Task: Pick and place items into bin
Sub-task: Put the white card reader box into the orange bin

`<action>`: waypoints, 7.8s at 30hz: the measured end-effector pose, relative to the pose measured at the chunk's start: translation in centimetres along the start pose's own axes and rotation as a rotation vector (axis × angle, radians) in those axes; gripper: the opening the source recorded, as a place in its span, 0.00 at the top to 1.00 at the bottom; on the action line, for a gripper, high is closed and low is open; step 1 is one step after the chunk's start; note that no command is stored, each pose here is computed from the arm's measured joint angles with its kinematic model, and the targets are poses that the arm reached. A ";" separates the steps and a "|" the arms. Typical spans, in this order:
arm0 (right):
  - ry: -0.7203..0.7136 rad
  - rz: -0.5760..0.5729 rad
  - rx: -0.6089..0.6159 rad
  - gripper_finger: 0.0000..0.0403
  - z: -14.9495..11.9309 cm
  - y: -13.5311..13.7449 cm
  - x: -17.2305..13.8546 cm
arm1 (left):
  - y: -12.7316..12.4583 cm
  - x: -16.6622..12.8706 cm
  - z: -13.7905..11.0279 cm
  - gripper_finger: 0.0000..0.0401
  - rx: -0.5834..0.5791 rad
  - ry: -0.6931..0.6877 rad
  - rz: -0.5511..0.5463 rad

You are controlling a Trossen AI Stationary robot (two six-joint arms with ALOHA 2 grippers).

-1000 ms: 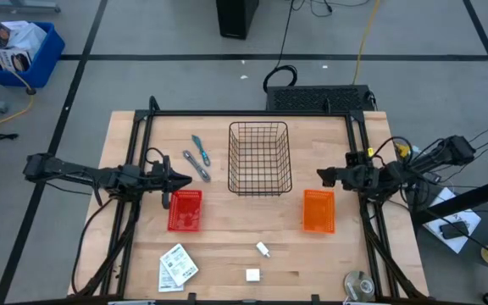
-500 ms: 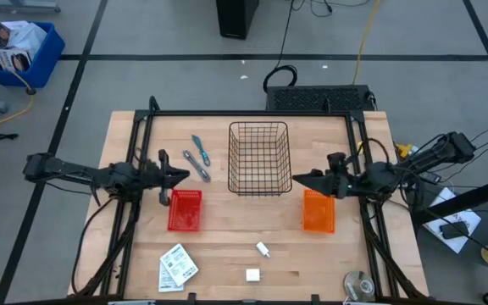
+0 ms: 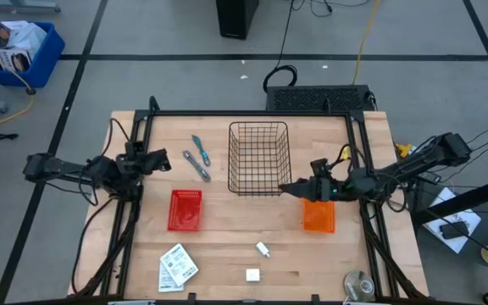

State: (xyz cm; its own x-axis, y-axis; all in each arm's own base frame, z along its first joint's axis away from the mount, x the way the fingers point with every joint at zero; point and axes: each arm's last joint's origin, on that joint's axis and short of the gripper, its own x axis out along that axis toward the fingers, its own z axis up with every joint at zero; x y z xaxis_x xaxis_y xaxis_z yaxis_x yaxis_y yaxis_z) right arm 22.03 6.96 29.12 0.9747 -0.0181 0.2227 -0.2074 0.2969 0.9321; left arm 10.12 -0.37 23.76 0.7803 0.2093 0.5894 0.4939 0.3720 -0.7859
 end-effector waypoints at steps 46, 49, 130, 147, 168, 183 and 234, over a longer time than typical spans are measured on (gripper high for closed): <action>0.594 -0.465 0.053 0.21 -13.9 -9.4 12.6 | -6.0 -2.8 -16.5 0.91 -0.468 1.016 1.059; 0.590 -0.451 0.056 0.21 -14.5 -9.8 13.7 | -5.5 -3.9 -17.6 0.91 -0.498 1.000 1.158; 0.598 -0.657 0.039 0.29 -18.3 -15.9 19.7 | 1.8 -6.3 -22.9 0.91 -0.472 1.013 1.548; 0.628 -0.575 0.102 0.31 -19.8 -17.5 20.6 | 1.7 -6.1 -22.9 0.91 -0.473 0.975 1.518; 0.583 -0.626 0.062 0.31 -19.7 -18.0 22.5 | 1.8 -5.8 -23.0 0.91 -0.481 0.943 1.486; 0.569 -0.640 -0.035 0.31 -19.2 -16.7 23.6 | 1.9 -5.9 -22.9 0.91 -0.451 0.948 1.494; 0.692 -0.504 -0.071 0.73 -22.1 -18.1 25.3 | 3.6 -6.3 -24.6 0.91 -0.497 0.946 1.467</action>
State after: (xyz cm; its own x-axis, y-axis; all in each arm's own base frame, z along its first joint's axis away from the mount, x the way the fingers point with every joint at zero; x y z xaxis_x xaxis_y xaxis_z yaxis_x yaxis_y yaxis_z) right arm 52.29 22.26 11.60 0.7850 0.4158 -0.4593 0.2473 0.4695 0.8476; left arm 16.46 -22.63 12.67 0.4833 -0.5109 -0.7109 -0.8020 0.0672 -0.5936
